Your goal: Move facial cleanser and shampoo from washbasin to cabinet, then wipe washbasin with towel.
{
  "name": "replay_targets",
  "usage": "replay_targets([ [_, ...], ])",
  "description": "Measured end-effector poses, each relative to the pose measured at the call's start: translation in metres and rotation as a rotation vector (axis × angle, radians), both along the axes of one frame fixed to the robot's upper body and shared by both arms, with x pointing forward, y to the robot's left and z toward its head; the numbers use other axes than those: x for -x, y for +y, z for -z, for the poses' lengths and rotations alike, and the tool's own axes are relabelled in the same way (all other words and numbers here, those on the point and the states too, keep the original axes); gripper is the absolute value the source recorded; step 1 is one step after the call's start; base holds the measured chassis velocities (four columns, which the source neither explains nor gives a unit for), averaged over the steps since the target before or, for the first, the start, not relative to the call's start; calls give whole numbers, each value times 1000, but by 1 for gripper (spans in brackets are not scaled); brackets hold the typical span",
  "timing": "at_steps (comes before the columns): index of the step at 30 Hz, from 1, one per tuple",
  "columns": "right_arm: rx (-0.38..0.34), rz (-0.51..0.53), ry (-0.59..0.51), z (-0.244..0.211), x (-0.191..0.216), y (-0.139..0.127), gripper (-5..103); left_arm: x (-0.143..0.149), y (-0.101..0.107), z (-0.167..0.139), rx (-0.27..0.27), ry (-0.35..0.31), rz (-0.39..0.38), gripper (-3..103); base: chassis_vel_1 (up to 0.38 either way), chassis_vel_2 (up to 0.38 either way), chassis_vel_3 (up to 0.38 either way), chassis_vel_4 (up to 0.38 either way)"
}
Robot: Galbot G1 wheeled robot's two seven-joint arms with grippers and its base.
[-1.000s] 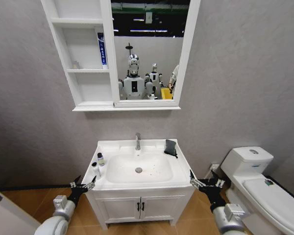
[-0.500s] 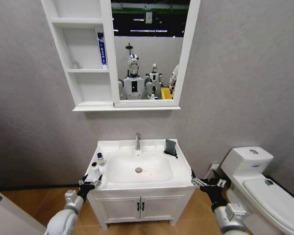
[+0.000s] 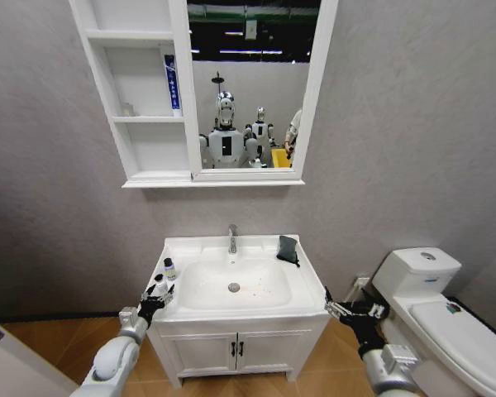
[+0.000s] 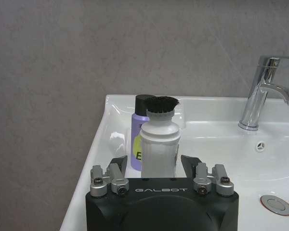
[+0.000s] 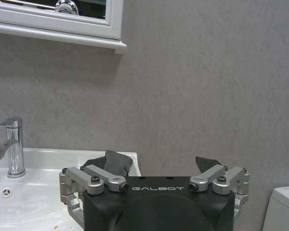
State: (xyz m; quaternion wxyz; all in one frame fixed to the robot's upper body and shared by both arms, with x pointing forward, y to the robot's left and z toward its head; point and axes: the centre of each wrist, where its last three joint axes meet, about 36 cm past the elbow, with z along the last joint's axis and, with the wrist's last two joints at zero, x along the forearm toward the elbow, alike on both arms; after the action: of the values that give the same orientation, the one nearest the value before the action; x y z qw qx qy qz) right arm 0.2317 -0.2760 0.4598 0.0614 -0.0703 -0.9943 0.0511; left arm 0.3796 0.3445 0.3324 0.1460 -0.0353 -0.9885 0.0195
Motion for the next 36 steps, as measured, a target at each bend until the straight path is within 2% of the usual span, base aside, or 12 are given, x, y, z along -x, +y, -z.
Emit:
replay_targets([
  [6, 0, 0, 0, 1, -1, 0, 100, 1, 1, -1, -2, -5, -4, 41, 0, 0, 0, 0],
  [14, 2, -1, 0, 1, -1, 0, 100, 7, -2, -44, -47, -83, 7, 32, 0, 0, 0, 0],
  [17, 1, -7, 1, 1, -1, 2, 100, 11, 7, -123, -85, -148, -26, 32, 0, 0, 0, 0],
  [18, 1, -7, 1, 1, -1, 2, 100, 11, 7, -123, -85, -148, -26, 32, 0, 0, 0, 0],
  [19, 1, -12, 6, 4, -2, 3, 100, 3, 19, -173, -100, -177, -59, 32, 0, 0, 0, 0],
  [20, 1, -12, 6, 4, -2, 3, 100, 3, 19, -173, -100, -177, -59, 32, 0, 0, 0, 0],
  [22, 2, -19, 13, 8, -4, 5, 100, -10, 29, -239, -117, -207, -82, 32, 0, 0, 0, 0],
  [23, 2, -19, 13, 8, -4, 5, 100, -10, 29, -239, -117, -207, -82, 32, 0, 0, 0, 0],
  [24, 8, -29, 13, 13, -4, 8, 100, -23, 30, -320, -130, -203, -70, 32, 0, 0, 0, 0],
  [25, 11, -32, 10, 13, -4, 9, 100, -27, 30, -346, -145, -196, -51, 32, 0, 0, 0, 0],
  [29, 13, -33, 7, 14, -3, 9, 100, -34, 35, -394, -142, -179, -17, 32, 0, 0, 0, 0],
  [36, 20, -41, 7, 13, -5, 7, 100, -65, 52, -429, -110, -185, 1, 32, 0, 0, 0, 0],
])
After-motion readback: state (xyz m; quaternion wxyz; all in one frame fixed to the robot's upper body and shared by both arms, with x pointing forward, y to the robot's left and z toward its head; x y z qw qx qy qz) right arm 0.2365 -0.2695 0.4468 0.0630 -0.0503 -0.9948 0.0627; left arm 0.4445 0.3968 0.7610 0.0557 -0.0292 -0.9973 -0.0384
